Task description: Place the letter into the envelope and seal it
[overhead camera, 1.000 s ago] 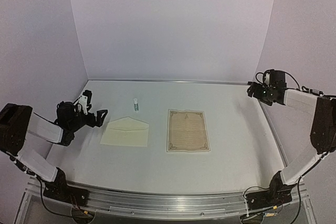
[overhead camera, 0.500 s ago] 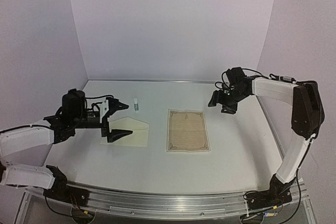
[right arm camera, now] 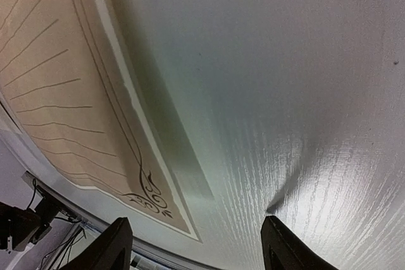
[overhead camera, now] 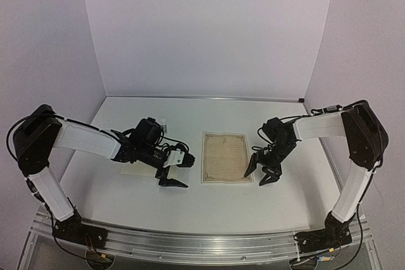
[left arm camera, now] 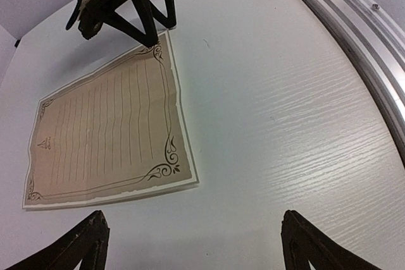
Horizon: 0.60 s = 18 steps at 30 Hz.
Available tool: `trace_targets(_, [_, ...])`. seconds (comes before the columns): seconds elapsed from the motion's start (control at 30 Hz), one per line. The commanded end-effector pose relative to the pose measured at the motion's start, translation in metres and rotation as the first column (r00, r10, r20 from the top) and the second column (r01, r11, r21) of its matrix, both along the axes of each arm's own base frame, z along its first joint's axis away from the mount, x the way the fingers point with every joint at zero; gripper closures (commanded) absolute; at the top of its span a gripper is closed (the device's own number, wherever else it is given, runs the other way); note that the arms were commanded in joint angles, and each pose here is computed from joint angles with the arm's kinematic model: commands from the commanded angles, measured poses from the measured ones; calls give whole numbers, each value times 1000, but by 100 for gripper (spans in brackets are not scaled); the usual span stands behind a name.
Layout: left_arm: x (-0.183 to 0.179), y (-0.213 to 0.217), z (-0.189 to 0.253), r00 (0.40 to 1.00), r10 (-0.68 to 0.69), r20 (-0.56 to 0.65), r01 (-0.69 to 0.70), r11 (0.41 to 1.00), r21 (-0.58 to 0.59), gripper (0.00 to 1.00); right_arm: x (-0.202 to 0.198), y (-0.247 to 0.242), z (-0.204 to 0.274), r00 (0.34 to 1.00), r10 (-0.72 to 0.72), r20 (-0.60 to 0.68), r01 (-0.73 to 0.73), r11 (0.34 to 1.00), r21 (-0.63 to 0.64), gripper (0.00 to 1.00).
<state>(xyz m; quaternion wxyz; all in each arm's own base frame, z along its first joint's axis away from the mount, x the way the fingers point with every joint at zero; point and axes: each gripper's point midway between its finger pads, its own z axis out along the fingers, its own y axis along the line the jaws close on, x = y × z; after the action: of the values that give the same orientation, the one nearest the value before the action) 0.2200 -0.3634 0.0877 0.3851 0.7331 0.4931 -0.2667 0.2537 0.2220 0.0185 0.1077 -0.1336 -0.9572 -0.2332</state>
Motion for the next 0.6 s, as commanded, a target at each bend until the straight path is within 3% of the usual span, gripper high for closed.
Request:
trace_targets(0.0, [16,-32,12,995,-51,83,55,997,-52,10,0,10,-5,999,-37,-23,38,996,79,32])
trace_targets(0.37, [3,-37,-8,990,-113,84,117,992,-49,10,11,7,-28,994,-105,39,100,989,110,45])
trace_targets(0.57, [0,-38,-5,988,-128,82,133,989,-60,10,20,4,-32,987,-147,65,136,979,150,58])
